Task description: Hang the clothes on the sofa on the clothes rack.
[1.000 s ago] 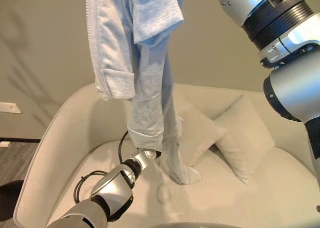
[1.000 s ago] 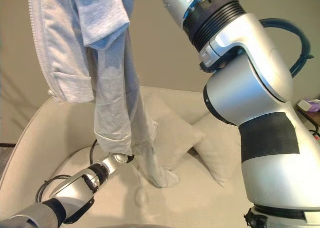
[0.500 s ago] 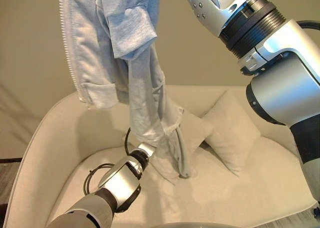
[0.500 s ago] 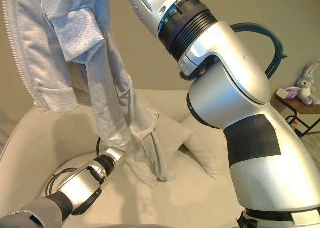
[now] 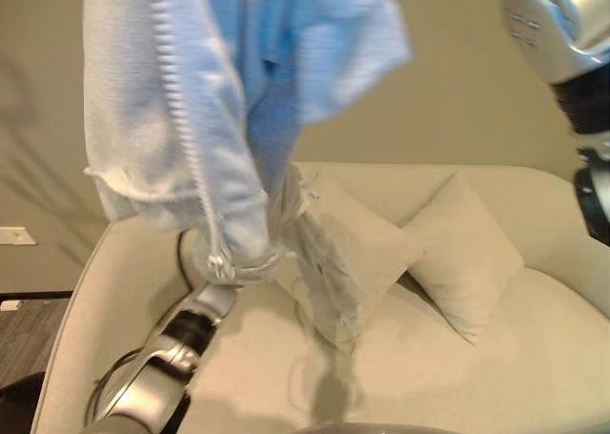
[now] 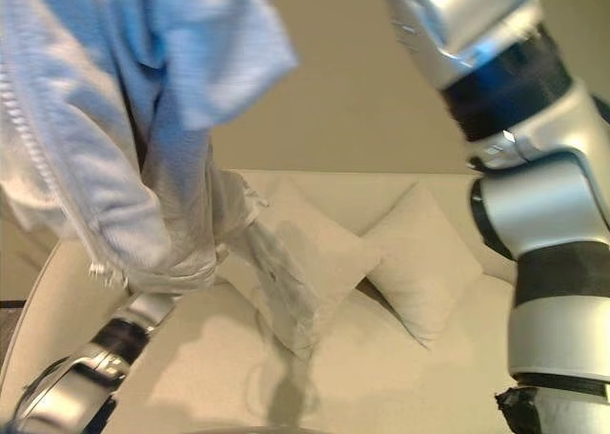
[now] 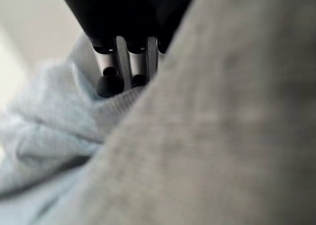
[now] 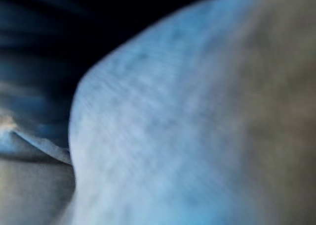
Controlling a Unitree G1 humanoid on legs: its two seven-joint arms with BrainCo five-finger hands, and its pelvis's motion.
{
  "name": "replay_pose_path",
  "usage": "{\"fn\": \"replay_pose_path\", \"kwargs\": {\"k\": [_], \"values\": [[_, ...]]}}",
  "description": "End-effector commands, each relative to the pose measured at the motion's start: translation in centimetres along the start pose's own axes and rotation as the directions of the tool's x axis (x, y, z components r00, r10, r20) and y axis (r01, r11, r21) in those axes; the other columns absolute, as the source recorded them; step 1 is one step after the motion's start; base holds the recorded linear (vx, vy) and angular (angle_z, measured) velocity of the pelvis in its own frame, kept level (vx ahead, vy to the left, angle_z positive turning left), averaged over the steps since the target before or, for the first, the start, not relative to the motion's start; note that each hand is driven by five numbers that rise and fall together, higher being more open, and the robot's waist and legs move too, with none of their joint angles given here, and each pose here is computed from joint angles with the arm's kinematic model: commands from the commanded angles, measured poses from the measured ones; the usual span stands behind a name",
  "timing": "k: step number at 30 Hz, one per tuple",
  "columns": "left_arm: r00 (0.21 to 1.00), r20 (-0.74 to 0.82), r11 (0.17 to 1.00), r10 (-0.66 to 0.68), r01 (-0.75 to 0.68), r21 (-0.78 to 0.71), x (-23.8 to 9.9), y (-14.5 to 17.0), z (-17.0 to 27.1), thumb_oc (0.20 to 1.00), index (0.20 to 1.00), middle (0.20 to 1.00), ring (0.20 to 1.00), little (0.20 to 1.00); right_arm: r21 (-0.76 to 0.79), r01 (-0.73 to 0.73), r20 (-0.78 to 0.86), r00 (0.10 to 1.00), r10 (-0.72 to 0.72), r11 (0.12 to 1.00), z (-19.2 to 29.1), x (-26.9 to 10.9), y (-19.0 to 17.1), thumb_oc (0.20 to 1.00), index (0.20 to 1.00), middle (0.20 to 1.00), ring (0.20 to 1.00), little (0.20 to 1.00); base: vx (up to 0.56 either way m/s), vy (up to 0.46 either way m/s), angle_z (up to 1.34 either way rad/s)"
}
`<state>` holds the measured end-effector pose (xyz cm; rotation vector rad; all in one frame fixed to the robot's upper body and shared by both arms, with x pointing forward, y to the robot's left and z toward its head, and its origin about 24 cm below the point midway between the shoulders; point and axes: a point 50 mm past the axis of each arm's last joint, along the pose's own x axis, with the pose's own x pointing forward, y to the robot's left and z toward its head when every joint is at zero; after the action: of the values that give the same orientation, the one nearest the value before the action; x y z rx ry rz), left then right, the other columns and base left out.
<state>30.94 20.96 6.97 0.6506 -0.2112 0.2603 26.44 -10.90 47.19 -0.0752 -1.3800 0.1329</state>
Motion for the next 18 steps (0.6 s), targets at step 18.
{"fn": "replay_pose_path", "kwargs": {"k": [18], "values": [[0.988, -0.040, 0.982, -0.147, 0.151, 0.110, -7.9, 2.7, -3.2, 0.200, 0.200, 0.200, 0.200, 0.200, -0.184, 0.221, -0.705, 0.649, -0.285, 0.958, -3.8, -31.5, -10.3, 0.200, 0.200, 0.200, 0.200, 0.200, -0.06, 0.008, 0.02]]}}
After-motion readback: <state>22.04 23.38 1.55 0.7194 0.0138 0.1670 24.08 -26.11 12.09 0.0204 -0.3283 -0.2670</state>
